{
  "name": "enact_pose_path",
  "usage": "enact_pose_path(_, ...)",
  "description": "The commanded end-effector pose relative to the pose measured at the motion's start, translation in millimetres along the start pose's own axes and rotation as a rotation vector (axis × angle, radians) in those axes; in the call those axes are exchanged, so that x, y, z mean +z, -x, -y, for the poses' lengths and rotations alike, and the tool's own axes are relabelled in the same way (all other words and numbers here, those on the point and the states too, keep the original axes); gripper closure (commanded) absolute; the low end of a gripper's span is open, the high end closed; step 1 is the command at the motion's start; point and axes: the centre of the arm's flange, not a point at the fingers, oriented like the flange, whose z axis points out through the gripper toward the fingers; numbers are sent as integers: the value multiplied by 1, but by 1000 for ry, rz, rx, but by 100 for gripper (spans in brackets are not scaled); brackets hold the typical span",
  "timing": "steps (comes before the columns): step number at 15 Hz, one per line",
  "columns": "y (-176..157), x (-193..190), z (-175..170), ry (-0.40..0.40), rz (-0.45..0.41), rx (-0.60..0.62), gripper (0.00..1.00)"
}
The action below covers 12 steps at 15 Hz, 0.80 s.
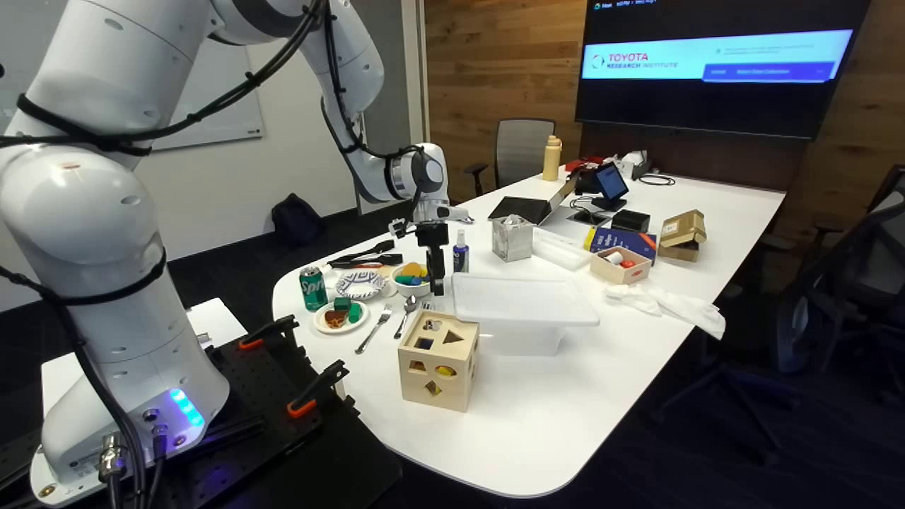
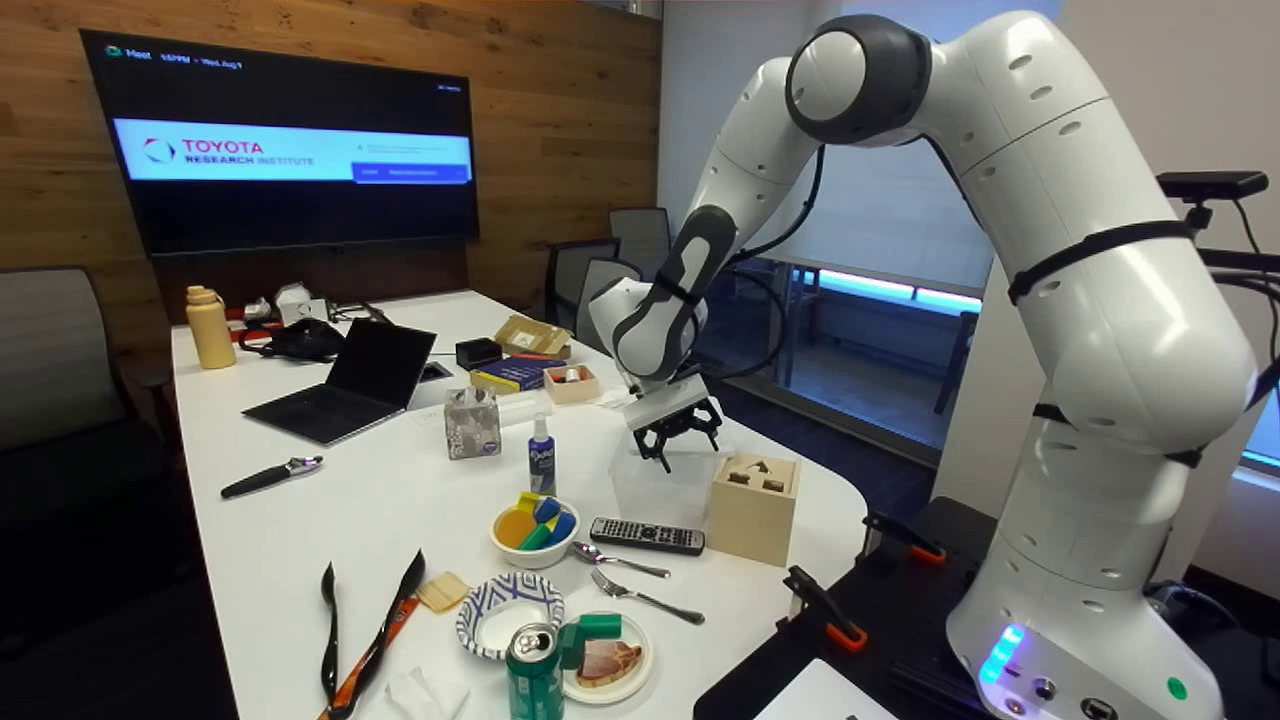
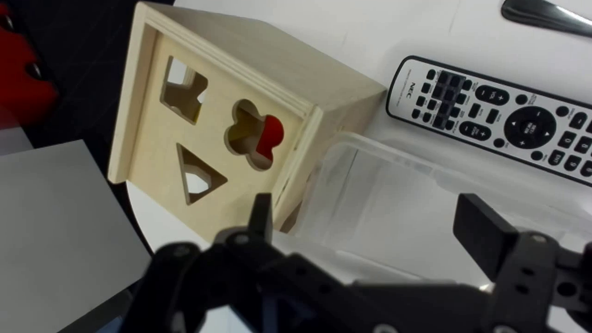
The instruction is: Remove the white lid from the clear container.
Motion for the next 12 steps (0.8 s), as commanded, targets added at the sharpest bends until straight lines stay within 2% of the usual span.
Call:
enact_pose_path(1,-19,7,12,-21,-9,-5,0)
enact_pose_path(12,-67,9,6,-37,-82,52,0)
